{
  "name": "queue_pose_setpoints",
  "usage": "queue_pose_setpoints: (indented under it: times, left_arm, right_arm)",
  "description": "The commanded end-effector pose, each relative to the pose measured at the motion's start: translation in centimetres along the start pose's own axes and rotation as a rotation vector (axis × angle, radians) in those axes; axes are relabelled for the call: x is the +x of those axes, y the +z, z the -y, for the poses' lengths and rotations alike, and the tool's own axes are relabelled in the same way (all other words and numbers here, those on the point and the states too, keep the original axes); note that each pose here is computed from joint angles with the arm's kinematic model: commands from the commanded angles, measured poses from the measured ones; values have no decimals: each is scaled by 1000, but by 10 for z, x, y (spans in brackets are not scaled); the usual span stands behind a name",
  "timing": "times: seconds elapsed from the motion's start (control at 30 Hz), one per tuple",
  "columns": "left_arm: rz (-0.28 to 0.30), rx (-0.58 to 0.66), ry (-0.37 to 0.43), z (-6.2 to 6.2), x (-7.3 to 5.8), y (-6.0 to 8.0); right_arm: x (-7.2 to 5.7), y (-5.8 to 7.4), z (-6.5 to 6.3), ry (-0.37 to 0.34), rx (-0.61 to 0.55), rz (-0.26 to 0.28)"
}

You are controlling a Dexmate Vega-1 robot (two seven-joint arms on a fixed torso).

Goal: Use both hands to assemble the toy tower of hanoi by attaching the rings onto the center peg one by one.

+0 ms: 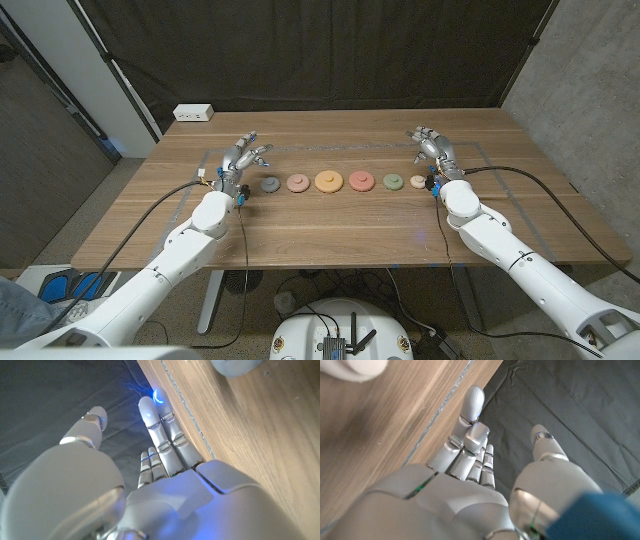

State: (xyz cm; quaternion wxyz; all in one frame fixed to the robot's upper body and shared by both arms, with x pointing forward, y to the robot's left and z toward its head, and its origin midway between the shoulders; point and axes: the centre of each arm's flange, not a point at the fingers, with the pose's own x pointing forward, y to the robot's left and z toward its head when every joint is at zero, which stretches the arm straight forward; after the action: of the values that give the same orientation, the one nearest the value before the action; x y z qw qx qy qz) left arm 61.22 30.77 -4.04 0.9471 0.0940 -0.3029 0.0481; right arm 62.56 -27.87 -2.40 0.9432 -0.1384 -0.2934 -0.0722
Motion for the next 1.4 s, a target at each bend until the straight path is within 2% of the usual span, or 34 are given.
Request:
queue_pose_setpoints:
  times: [0.03, 0.17, 0.57, 0.93, 1.27, 1.4]
  left_arm:
    - [-2, 65, 12, -2, -2, 1]
    - [-2, 93, 20, -3, -2, 3]
    - [-4, 299, 72, -13, -5, 14]
    - [4, 428, 101, -13, -5, 23]
    - [19, 551, 140, -12, -5, 31]
    - [19, 546, 134, -12, -5, 33]
  right_arm:
    - [-2, 2, -1, 13, -49, -1]
    - [-2, 4, 0, 8, -59, 0]
    - [-2, 10, 1, 29, -128, -1]
    - [-7, 27, -1, 11, -341, 39]
    - [-9, 34, -7, -2, -442, 65]
    - [-10, 38, -9, -13, -485, 71]
